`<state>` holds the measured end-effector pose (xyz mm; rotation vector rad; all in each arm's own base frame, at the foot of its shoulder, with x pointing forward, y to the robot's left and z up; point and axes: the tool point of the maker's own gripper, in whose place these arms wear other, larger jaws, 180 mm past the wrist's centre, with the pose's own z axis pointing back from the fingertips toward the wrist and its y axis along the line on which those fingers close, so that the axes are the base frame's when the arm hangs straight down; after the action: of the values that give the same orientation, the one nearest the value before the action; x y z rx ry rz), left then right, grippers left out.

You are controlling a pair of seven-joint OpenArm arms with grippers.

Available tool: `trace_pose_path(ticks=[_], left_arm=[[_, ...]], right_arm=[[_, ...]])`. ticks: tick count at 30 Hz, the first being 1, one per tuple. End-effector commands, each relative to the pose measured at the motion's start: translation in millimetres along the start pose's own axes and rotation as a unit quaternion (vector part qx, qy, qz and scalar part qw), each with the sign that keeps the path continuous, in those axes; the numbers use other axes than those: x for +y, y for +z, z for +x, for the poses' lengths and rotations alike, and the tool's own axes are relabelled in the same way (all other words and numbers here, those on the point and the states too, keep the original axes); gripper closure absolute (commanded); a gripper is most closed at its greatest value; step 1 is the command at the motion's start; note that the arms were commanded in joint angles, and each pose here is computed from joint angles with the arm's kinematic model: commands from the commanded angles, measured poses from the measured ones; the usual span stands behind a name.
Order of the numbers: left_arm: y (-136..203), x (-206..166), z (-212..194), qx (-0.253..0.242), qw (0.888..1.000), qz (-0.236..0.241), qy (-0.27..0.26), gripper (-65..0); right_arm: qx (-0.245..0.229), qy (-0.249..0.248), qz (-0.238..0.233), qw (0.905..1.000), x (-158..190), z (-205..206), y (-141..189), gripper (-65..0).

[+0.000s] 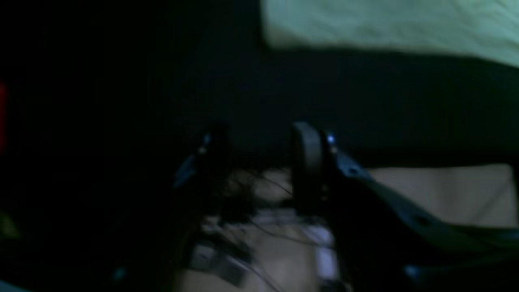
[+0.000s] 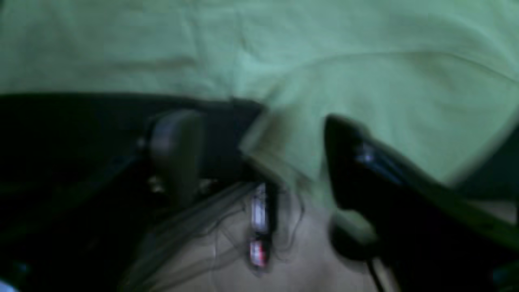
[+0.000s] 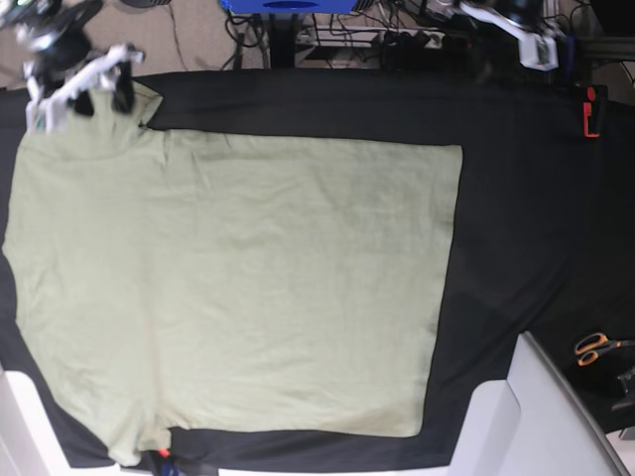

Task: Fold the T-shirt properly
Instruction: 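Move both grippers down to the shirt's shoulder-side edge corners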

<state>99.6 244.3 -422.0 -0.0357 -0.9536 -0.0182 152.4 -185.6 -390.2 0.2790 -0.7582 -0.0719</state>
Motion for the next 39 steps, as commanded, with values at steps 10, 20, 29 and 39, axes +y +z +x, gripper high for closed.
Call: trace_pose_path(ticks=[10, 20, 29, 39], left_arm=[[-36, 40, 64, -0.062, 0.997, 0.041, -0.018, -26.0], [-55, 31, 78, -0.033, 0.999, -0.031, -0.001, -26.0], [-57, 31, 72, -0.025, 0.999, -0.031, 0.003, -25.8], [-57, 29, 53, -0.01, 0.999, -0.022, 0.028, -25.8]], right_arm=[[-0.096, -0.149, 0.023, 0.9838, -69, 54, -11, -59.6], [-0.058, -0.279, -0.037, 0.9578, -138, -7, -19, -56.3], [-0.03, -0.293, -0.075, 0.9526, -155, -45, -16, -56.0], [0.022, -0.299, -0.069, 0.9515, -136, -77, -18, -55.8]])
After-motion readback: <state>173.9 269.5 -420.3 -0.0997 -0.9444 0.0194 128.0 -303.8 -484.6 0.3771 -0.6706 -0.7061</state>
